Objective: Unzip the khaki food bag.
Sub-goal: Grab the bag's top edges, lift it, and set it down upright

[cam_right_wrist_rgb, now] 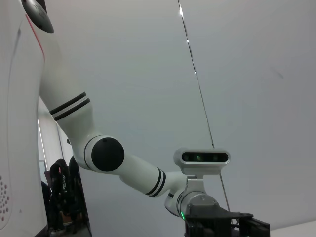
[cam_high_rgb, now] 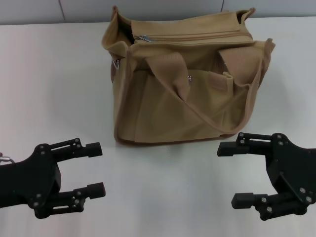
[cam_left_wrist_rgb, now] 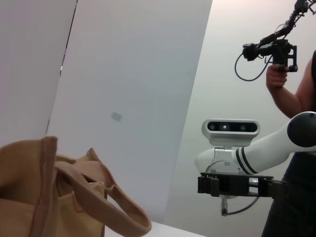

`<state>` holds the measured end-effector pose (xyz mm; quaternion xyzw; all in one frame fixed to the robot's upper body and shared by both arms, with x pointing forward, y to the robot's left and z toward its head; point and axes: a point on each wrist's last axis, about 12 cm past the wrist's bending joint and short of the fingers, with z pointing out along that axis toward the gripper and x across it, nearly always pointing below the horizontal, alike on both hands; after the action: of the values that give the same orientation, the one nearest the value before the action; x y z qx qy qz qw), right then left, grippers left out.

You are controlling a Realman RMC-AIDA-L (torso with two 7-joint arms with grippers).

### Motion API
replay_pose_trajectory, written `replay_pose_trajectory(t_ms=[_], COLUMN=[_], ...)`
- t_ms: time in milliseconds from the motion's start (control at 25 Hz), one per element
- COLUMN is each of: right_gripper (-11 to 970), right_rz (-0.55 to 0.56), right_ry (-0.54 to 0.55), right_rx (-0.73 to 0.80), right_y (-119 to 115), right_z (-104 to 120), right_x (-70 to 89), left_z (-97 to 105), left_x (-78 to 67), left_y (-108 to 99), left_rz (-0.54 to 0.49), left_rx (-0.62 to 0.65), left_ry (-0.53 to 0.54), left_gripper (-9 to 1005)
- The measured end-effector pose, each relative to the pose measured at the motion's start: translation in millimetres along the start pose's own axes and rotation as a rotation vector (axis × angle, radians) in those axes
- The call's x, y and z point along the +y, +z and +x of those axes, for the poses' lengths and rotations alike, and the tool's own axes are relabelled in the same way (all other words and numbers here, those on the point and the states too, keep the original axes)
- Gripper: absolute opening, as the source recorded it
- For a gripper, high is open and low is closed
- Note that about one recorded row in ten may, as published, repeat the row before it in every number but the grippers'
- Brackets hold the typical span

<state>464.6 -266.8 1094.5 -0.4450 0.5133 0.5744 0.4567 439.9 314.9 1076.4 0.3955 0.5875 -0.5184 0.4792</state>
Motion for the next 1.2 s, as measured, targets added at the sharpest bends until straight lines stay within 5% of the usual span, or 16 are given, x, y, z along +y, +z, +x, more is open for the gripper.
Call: replay_pose_trajectory(t_ms=[520, 800, 1200], right_gripper=[797, 797, 798], right_rz=[0.048, 0.128, 0.160], right_ry=[-0.001, -0.005, 0.023], right_rx=[-0.002, -0.045, -0.050], right_y=[4.4, 1.6, 3.8], right_z=[5.5, 6.3, 13.6], right_x=[-4.3, -8.6, -9.5], left_z=[-1.2, 8.8, 17.2], left_x=[12.6, 26.6, 49.8], left_y=[16.3, 39.7, 76.4], left_rz=[-0.046, -0.249, -0.478], left_rx=[-0.006, -0.161, -0.319], left_ry=[0.050, 0.118, 0.057], left_gripper=[741, 740, 738])
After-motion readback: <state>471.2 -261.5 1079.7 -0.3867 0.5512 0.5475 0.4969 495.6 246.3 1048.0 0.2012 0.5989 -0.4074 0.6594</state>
